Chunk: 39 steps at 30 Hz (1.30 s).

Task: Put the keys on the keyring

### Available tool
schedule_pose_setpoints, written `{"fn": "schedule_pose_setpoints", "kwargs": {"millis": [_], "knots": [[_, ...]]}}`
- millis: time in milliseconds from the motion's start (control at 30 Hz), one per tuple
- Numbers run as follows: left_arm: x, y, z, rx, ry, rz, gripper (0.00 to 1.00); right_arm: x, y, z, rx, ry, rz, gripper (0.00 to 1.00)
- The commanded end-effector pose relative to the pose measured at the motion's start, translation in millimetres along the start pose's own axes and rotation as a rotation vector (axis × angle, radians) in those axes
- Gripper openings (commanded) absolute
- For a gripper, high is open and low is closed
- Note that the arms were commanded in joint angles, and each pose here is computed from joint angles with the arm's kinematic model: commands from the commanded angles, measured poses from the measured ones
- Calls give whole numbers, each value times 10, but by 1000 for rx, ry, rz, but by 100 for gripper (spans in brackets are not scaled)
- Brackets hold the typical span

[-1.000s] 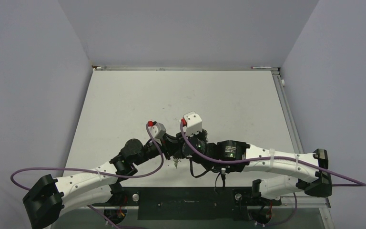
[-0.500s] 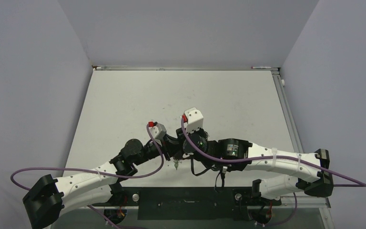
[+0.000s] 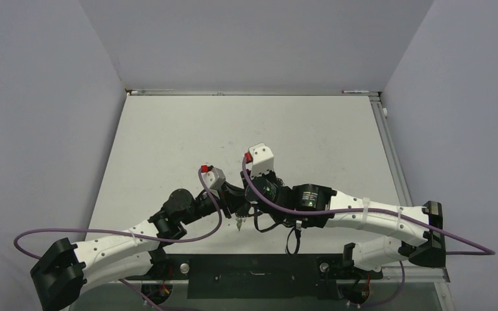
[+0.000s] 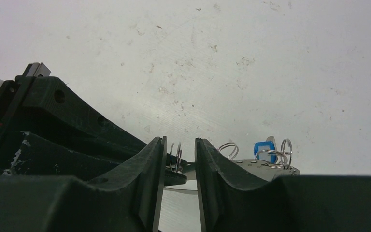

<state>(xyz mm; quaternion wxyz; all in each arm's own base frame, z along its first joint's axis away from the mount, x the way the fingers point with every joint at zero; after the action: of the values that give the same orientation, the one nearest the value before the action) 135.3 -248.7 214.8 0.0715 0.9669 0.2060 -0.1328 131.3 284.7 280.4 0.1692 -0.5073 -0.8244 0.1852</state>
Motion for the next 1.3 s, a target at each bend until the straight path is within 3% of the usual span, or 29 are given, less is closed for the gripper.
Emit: {"fn": "schedule_pose_setpoints", "kwargs": {"millis": [0,300,600,767,1267], "knots": [[-121,26,-293,-117,11,57,0,32,24,-50,-9,16,-11,28],[-123,20,-303,-123,15,56,0,39,51,14,16,17,-10,26],[-110,2,-300,-122,20,45,0,37,39,14,30,10,-4,5],[-80,10,-324,-124,30,18,0,64,21,-16,45,4,-6,5],[-16,8,-384,-65,354,-33,0,177,23,-127,223,-38,50,5]]}}
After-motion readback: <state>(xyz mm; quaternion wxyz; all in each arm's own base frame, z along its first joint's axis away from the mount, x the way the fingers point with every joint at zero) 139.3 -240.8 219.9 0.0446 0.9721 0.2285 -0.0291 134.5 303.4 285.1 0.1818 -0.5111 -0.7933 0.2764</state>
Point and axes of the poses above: each gripper's point midway between its finger pads, its own y axis out along the fingers, its own x axis along the line the jaws close on, z = x × y, the point moved 6 cm from there along -y, back along the fingers, and after that the axes turned 3 degrees about y, right-handed, at the moved point
